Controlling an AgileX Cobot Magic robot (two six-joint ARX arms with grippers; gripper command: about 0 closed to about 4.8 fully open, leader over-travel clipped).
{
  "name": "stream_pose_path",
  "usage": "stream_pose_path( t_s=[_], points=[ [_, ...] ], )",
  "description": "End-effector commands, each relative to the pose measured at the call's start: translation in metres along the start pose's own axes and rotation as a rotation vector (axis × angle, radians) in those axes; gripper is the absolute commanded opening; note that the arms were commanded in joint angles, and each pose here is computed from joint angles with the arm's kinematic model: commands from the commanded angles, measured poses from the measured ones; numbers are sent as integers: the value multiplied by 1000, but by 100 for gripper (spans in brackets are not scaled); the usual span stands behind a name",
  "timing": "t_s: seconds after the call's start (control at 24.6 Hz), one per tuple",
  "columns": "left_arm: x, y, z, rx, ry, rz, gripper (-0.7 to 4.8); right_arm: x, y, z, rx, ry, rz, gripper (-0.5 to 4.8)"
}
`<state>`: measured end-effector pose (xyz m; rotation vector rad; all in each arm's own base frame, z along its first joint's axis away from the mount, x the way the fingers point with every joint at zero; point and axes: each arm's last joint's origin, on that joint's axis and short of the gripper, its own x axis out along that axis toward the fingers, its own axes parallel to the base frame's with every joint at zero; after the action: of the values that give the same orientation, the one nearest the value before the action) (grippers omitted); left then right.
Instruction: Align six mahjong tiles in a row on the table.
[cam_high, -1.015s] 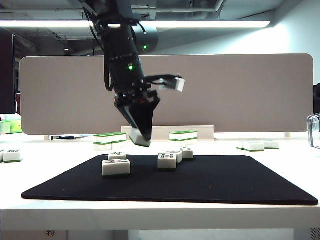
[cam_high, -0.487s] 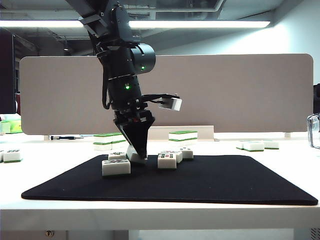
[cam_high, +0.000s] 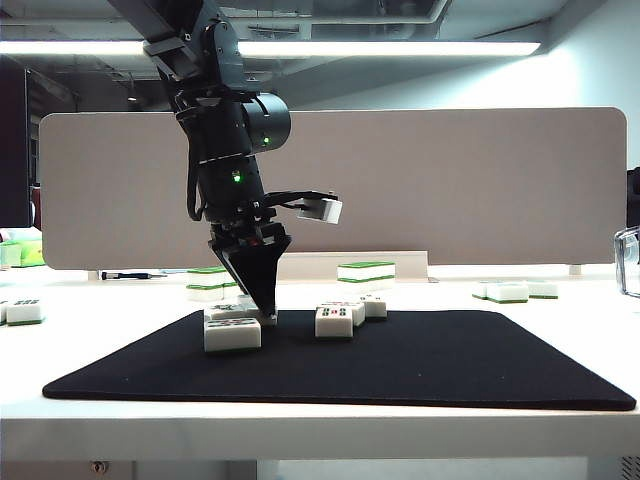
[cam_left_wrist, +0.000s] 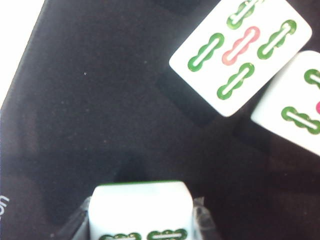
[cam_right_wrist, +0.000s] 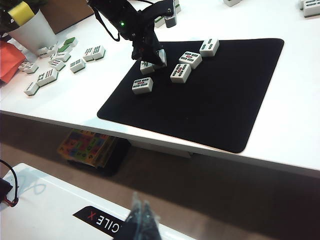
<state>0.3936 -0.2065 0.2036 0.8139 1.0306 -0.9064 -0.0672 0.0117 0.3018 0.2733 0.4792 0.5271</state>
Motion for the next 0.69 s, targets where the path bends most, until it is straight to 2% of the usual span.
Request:
stream_pose_path(
  t_s=[0.04, 0.41, 0.53, 0.69],
  points=[
    [1, -1, -1, 1, 15, -13, 220, -2, 1, -1, -15, -21, -1, -1],
    [1, -3, -3, -6, 17, -49, 230, -2, 1, -1, -15, -21, -1, -1],
    [1, -4, -2, -5, 18, -50, 311, -2, 1, -1, -15, -22, -5, -1],
    [0, -3, -2, -4, 20, -46, 310, -2, 1, -1, -15, -23, -11, -1]
  ],
)
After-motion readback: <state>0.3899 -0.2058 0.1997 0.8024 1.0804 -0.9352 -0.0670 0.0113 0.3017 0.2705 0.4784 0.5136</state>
